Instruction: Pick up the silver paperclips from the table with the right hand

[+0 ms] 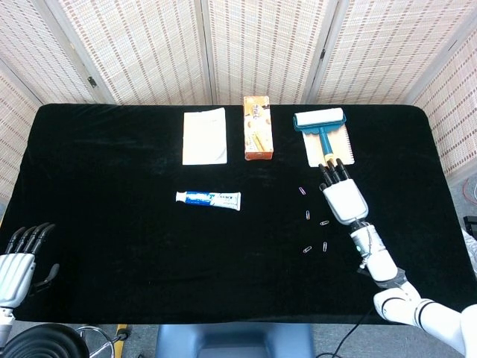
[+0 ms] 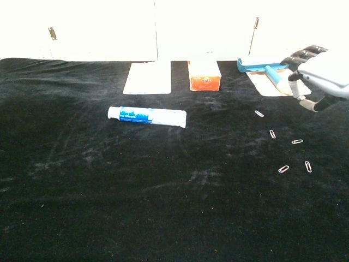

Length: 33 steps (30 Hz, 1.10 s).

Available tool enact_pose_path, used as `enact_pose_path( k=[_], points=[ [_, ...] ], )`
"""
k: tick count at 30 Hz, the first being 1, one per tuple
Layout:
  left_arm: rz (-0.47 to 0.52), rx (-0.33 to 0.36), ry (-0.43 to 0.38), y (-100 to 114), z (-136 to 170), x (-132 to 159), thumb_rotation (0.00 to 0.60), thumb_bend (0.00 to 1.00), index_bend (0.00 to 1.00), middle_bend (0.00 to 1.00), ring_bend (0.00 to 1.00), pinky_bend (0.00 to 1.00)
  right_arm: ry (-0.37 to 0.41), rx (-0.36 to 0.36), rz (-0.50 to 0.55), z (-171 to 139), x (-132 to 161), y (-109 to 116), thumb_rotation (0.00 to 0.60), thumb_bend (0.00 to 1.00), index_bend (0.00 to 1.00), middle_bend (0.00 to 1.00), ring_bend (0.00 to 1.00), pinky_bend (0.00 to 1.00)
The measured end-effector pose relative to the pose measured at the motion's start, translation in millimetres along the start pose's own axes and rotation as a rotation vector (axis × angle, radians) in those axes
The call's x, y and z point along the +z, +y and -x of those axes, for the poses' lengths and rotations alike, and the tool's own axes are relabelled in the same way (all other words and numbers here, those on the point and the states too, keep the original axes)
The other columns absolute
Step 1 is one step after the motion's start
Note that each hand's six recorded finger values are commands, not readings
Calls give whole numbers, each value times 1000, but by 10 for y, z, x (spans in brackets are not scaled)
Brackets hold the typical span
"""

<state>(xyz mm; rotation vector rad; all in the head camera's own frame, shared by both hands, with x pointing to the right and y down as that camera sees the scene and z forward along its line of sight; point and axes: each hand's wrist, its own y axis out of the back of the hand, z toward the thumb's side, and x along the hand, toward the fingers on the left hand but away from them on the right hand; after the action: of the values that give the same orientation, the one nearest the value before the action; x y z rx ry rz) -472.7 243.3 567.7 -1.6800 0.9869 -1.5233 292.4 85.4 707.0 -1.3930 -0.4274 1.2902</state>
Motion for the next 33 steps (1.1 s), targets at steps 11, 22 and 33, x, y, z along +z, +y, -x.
enact_pose_path(
  k=[11, 22, 33],
  points=[
    [16, 6, 3, 37, 11, -36, 600, 465, 0, 113, 100, 75, 26, 27, 1, 143, 249, -66, 600, 520, 1000, 122, 8, 0],
    [25, 9, 4, 54, 13, -55, 600, 466, 0, 113, 100, 75, 44, 29, 26, 222, 403, -55, 600, 520, 1000, 123, 8, 0],
    [29, 14, 5, 74, 25, -72, 600, 465, 0, 113, 100, 75, 43, 20, 21, 234, 435, -31, 600, 519, 1000, 123, 9, 0]
  ],
)
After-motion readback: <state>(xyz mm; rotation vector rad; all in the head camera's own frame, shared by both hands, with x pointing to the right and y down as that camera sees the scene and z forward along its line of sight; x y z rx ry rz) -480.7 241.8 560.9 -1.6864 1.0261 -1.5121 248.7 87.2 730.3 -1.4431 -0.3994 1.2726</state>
